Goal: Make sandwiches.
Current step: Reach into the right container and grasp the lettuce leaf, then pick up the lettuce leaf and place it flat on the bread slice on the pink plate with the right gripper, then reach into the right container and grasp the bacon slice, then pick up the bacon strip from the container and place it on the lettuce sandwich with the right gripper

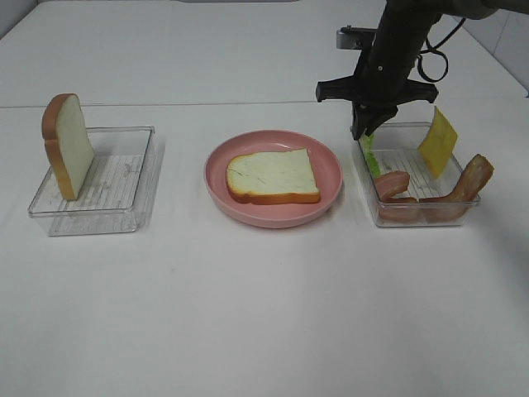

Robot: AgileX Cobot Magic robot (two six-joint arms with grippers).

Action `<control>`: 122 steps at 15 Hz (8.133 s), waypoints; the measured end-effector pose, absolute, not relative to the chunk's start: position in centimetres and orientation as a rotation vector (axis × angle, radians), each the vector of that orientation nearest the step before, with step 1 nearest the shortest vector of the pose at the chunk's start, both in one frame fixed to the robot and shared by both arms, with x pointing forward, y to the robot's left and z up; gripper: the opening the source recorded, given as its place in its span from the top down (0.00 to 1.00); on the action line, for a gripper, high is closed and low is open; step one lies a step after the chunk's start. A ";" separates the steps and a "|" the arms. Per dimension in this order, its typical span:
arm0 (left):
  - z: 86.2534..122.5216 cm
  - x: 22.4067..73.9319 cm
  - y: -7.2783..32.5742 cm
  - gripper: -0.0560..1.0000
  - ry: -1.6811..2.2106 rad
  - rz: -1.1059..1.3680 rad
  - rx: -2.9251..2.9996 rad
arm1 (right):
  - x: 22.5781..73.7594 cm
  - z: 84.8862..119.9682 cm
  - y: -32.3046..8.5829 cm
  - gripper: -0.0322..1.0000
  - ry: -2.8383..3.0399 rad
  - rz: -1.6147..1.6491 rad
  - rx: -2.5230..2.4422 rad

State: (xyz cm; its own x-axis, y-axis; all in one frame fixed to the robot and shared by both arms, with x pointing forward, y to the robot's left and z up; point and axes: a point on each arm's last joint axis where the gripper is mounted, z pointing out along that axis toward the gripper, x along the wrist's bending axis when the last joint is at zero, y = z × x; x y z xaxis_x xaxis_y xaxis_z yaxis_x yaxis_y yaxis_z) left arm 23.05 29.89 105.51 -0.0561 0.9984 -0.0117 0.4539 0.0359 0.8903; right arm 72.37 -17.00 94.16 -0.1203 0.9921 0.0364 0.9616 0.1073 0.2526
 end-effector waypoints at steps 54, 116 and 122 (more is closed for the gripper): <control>105.5 23.0 29.9 0.05 1.607 0.963 1.495 | 64.7 102.6 -16.6 0.19 2.316 0.619 2.117; 105.5 23.0 29.9 0.05 1.607 0.963 1.495 | 65.4 91.8 -21.6 0.94 2.313 0.423 2.376; 105.5 23.0 29.9 0.05 1.606 0.964 1.494 | 65.3 92.2 -21.7 0.94 2.303 0.437 2.360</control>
State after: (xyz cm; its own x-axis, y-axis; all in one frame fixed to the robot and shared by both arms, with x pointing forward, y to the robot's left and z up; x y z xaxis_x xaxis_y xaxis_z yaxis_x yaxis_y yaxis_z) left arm 23.05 29.89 105.52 -0.0602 0.9980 -0.0197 0.4524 0.0449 0.8907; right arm 65.26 -21.66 92.19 0.0152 0.9500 0.3119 0.9982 -0.0323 0.0498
